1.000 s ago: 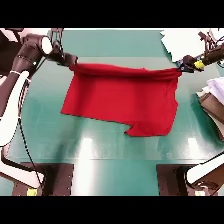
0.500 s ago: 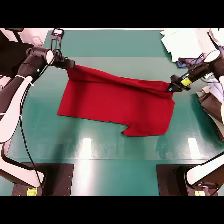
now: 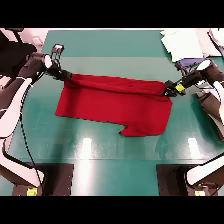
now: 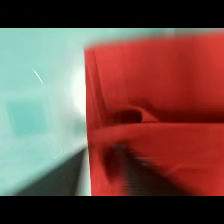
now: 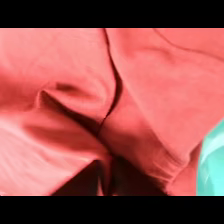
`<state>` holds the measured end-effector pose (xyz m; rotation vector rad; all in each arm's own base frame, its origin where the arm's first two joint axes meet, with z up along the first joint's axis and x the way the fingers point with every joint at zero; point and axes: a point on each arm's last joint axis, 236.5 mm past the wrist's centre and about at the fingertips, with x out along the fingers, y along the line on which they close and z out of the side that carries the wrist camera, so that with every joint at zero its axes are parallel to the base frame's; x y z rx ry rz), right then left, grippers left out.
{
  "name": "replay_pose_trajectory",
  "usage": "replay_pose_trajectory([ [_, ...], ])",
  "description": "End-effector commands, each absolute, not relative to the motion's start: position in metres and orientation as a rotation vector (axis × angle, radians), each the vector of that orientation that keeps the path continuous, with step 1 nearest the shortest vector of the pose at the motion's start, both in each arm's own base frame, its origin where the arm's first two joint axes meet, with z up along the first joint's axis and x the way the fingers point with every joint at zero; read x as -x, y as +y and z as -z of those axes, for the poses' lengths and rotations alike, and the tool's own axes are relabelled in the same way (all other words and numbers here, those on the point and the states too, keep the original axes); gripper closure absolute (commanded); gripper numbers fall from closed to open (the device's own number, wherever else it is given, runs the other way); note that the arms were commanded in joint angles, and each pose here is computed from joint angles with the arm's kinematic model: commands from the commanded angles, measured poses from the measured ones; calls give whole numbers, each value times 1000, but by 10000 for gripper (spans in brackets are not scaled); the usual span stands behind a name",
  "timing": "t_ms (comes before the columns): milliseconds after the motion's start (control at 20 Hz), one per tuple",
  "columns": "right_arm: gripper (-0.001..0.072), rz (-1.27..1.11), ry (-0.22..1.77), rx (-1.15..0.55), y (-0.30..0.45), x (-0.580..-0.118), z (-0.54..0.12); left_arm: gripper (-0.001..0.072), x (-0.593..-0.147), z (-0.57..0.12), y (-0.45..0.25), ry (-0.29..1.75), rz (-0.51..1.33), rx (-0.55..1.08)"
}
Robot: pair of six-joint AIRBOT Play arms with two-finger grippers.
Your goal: Fold the shirts.
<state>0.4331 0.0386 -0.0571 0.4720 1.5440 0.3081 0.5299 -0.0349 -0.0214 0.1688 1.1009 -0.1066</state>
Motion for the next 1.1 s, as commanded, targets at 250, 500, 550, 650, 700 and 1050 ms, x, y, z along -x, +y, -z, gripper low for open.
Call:
replay_pose_trajectory([
  [250,147,-319,1302,-635,1,-432,-31,-13,-450,42,-9,1455,109,-97],
  [500,147,-237,1317,-778,-21,-343,-12,-13,-417,24,4,1545,188,323],
  [550,148,-236,1302,-831,-20,-331,-6,27,-410,19,5,1563,211,396],
  [650,148,-230,1270,-909,-19,-314,-1,71,-398,15,14,1594,215,464],
  [700,148,-225,1258,-927,-19,-307,1,70,-392,17,19,1598,199,484],
  [1050,162,-177,1182,-933,-27,-285,-5,69,-343,55,-2,1496,242,652],
])
